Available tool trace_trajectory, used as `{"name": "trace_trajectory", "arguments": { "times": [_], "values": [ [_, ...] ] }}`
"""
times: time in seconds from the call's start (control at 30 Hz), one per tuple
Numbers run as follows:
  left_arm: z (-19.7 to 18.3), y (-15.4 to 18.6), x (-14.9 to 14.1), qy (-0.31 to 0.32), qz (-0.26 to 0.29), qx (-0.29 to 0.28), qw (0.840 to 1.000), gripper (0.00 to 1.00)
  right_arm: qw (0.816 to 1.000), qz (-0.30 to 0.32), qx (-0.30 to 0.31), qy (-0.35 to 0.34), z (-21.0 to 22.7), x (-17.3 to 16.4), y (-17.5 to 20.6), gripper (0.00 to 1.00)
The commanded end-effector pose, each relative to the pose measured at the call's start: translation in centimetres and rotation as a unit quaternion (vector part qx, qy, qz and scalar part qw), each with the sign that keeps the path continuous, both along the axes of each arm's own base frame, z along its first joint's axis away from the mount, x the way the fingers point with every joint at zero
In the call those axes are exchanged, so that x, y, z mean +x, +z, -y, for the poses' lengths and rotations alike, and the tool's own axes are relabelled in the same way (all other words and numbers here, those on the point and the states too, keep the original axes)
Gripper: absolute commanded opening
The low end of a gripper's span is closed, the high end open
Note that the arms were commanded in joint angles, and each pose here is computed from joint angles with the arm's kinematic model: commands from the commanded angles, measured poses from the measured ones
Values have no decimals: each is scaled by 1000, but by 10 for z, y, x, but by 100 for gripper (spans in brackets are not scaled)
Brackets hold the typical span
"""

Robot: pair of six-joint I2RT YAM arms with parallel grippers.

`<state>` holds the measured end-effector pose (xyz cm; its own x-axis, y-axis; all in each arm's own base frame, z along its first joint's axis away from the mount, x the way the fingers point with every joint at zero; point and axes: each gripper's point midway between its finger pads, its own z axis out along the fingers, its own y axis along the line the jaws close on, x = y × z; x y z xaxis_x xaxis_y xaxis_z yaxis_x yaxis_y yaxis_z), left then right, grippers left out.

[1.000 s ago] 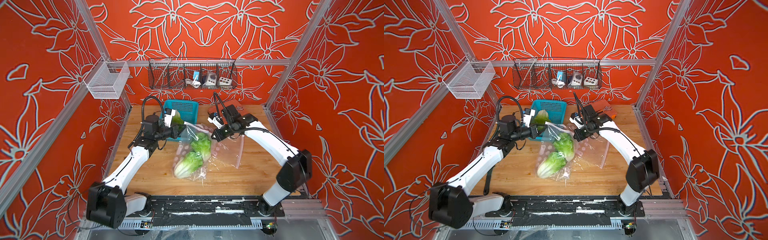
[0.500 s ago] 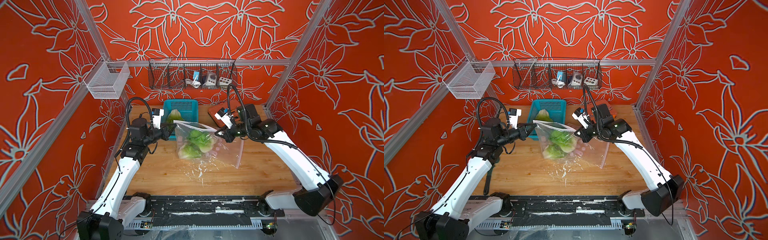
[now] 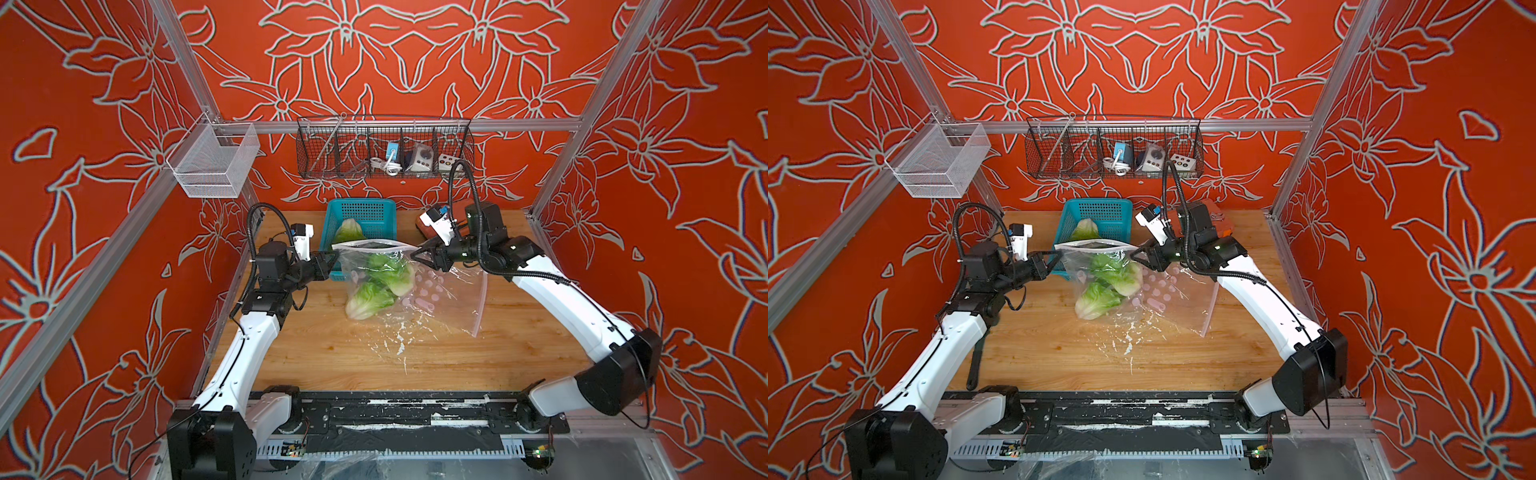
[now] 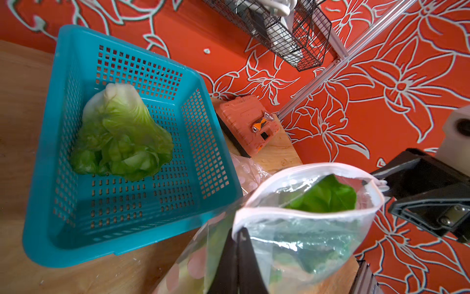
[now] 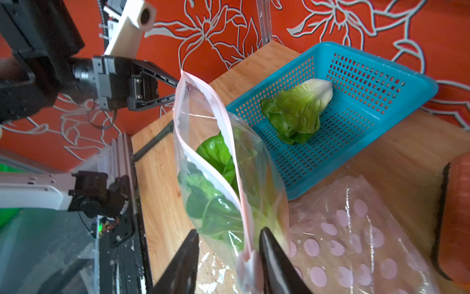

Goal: Put the chinese cabbages into a zipper bag and zip it
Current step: Adjust the zipper food storage bag at the center of the board.

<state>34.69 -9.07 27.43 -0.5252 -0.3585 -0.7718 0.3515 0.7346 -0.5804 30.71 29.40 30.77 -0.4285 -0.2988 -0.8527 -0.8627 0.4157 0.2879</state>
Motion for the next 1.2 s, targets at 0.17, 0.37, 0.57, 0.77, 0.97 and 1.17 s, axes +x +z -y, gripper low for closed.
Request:
{"name": "trace_trajectory", "arguments": {
  "times": [0.17,0.37,0.57,0.77,0.97,1.17],
  "values": [
    [-6,10,0,3,18,17,1000,0,998,-6,57,-1,16,3,7,57],
    [-8,5,2,8,13,20,1000,0,996,-26,75,-31,29,12,-22,58],
    [-10,-1,4,10,7,23,1000,0,993,-31,114,-26,23,30,-36,56],
    [-13,-6,6,17,1,30,999,0,990,-36,135,8,13,32,-32,53],
    [-15,-11,9,20,-6,30,999,0,988,-50,145,31,6,36,-32,45],
    [-18,-15,11,25,-12,30,999,0,984,-58,162,41,2,39,-26,35]
  ]
}}
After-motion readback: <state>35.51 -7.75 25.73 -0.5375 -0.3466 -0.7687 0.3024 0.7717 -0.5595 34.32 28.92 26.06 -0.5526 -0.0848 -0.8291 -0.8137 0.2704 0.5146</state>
